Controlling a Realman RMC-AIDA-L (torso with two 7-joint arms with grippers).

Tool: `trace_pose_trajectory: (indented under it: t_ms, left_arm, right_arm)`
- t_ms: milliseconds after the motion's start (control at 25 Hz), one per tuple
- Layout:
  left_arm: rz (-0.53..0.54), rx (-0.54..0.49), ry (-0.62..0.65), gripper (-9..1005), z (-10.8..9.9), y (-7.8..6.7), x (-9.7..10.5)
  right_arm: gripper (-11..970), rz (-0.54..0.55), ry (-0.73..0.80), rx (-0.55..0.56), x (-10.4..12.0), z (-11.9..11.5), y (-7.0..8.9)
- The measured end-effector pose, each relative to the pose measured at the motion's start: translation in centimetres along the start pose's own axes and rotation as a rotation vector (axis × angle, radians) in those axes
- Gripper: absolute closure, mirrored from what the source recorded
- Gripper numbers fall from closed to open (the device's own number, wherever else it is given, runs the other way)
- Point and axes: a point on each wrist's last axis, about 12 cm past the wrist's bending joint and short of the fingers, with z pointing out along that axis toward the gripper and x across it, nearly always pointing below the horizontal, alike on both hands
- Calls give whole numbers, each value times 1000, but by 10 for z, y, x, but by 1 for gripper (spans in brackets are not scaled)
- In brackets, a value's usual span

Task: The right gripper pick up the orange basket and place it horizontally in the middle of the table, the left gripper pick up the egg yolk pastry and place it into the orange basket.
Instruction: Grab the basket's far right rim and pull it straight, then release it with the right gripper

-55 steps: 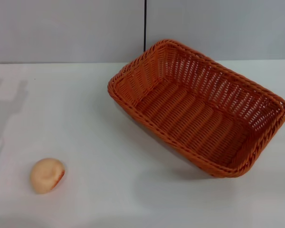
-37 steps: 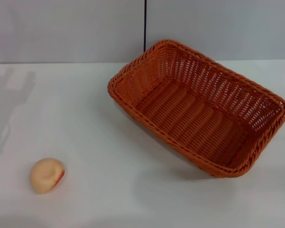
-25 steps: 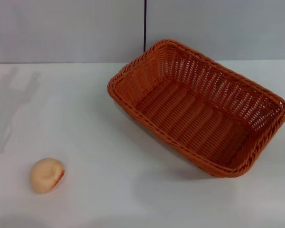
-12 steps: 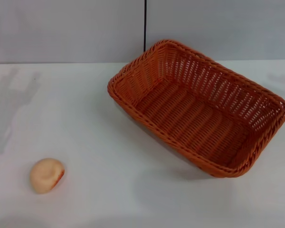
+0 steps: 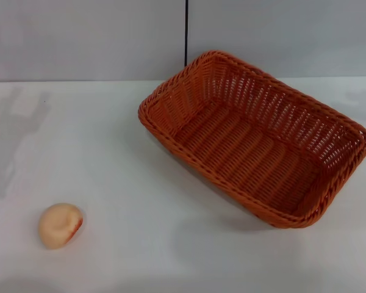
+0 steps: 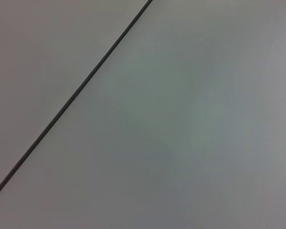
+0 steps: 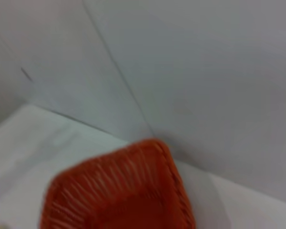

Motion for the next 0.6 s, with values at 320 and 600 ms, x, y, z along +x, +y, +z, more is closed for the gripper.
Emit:
trace_pose_trajectory:
  t_ms: [320,600]
  left_arm:
    - [-3,-14,6,153,0,1,1]
    - [-4,-27,16,154,1,3,3]
  right_arm:
    - [262,-16,125,35,-7,41,5]
    - [219,-19,235,57,-1,76,12]
